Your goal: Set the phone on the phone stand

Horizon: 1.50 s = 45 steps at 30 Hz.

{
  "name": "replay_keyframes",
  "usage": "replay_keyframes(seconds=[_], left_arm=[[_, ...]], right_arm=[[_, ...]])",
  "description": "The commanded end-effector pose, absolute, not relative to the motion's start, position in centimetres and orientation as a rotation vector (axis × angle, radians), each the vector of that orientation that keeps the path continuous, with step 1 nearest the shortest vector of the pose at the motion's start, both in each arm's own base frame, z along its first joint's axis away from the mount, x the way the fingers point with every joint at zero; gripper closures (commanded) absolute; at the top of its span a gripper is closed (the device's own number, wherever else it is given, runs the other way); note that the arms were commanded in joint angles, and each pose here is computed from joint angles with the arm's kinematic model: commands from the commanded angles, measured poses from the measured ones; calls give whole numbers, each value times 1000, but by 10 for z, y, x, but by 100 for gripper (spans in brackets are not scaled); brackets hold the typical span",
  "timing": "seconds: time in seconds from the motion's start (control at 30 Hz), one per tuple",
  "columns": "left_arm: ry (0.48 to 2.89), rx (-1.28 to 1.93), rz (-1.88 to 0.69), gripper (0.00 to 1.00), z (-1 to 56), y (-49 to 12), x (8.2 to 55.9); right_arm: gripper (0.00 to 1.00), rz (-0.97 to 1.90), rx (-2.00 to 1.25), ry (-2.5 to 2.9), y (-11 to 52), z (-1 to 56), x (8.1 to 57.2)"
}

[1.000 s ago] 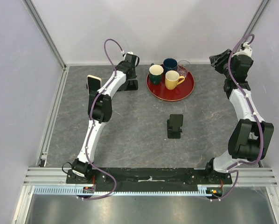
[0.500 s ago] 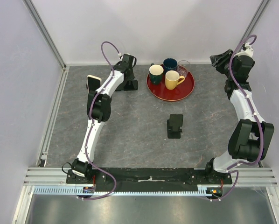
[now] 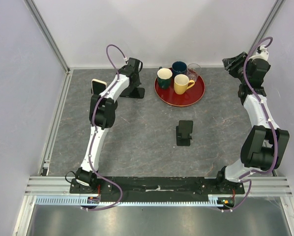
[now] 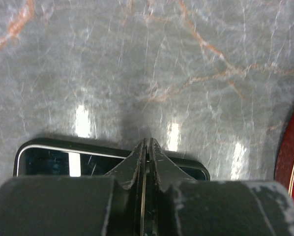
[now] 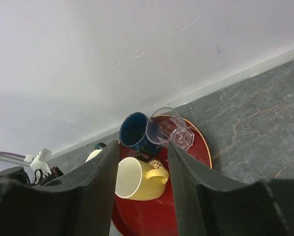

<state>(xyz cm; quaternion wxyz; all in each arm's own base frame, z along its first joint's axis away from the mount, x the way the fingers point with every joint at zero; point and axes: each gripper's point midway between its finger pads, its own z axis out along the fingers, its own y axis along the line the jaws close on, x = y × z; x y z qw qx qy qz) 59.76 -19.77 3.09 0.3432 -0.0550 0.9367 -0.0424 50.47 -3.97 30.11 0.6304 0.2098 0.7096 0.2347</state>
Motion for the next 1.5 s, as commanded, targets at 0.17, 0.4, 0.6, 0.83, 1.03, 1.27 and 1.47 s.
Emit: replay_keyframes(seconds=[0.17,0.4,0.6,0.83,1.03,1.27,1.47], left_arm=[[2626,74,-56,92,46,-194,514],[2603,212,-126,88,61,-210,464],[2479,178,-75,61,91,-200,480],[2412,122,49,34,98,-185,539],[2448,66,26,33,81,-158,570],[2488,62,45,32,64,-148,575],[2567,60,44,32,40,-148,560]], right_arm=[[48,551,452,1565,-42,322,500],[48,553,453,1565,-44,323,498],[47,549,453,1557,-46,328,494],[47,549,446,1554,-46,329,492],[46,556,446,1559,-46,325,496],[46,581,443,1557,-44,323,499],[46,581,436,1553,-43,326,497]])
